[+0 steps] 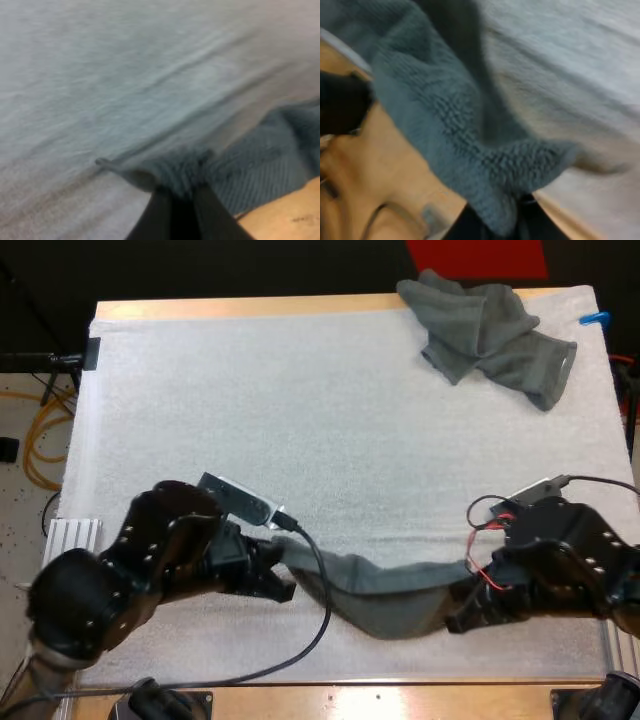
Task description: Pick towel from pile fold and stack
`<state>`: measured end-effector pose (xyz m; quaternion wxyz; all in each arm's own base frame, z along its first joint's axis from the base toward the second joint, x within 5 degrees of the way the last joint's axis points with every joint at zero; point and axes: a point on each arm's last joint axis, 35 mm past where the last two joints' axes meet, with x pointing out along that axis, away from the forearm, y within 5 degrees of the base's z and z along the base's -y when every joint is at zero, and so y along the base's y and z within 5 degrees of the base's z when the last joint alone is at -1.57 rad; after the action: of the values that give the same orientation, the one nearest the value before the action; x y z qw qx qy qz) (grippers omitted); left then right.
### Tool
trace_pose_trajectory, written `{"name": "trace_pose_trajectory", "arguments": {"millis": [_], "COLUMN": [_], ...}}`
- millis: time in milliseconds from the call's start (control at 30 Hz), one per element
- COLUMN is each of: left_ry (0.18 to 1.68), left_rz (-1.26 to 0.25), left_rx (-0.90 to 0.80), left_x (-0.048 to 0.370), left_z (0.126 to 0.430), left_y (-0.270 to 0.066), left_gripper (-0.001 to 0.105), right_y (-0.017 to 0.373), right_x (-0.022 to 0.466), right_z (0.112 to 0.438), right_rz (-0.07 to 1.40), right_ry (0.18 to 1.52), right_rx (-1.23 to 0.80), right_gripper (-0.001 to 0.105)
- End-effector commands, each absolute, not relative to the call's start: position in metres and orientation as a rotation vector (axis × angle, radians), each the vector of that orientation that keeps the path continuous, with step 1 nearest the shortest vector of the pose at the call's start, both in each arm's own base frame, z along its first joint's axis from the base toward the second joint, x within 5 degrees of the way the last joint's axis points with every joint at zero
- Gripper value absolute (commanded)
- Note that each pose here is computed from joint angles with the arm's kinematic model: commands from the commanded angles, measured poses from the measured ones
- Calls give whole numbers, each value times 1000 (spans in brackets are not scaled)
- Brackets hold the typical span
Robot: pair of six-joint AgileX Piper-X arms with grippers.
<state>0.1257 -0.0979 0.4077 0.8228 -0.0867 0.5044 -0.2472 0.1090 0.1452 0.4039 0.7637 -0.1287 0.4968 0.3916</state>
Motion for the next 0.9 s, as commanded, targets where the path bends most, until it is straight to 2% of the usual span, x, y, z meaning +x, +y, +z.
{"name": "trace_pose_trajectory", "arguments": {"millis": [0,167,300,400,567,700,867], "left_ry": [1046,979,913,870,868,874,861], "left_rz": [-499,-440,-384,-389,-415,-385,-375], "left_rx": [-176,-162,-183,-195,-250,-267,-272], "left_x": [132,173,220,256,305,330,348], "left_z": [402,357,320,302,261,231,205], "left_y": [-99,-108,-108,-105,-102,-97,-97], "left_gripper": [0,0,0,0,0,0,1], "right_y": [154,176,177,172,167,156,147], "right_x": [117,164,216,254,300,327,345], "right_z": [391,330,286,264,237,213,190], "right_rz": [813,612,545,498,512,438,456], "right_ry": [1089,1064,1041,1011,958,941,964], "right_rx": [-306,-388,-338,-312,-180,-89,-7], "right_gripper": [0,0,0,0,0,0,0]}}
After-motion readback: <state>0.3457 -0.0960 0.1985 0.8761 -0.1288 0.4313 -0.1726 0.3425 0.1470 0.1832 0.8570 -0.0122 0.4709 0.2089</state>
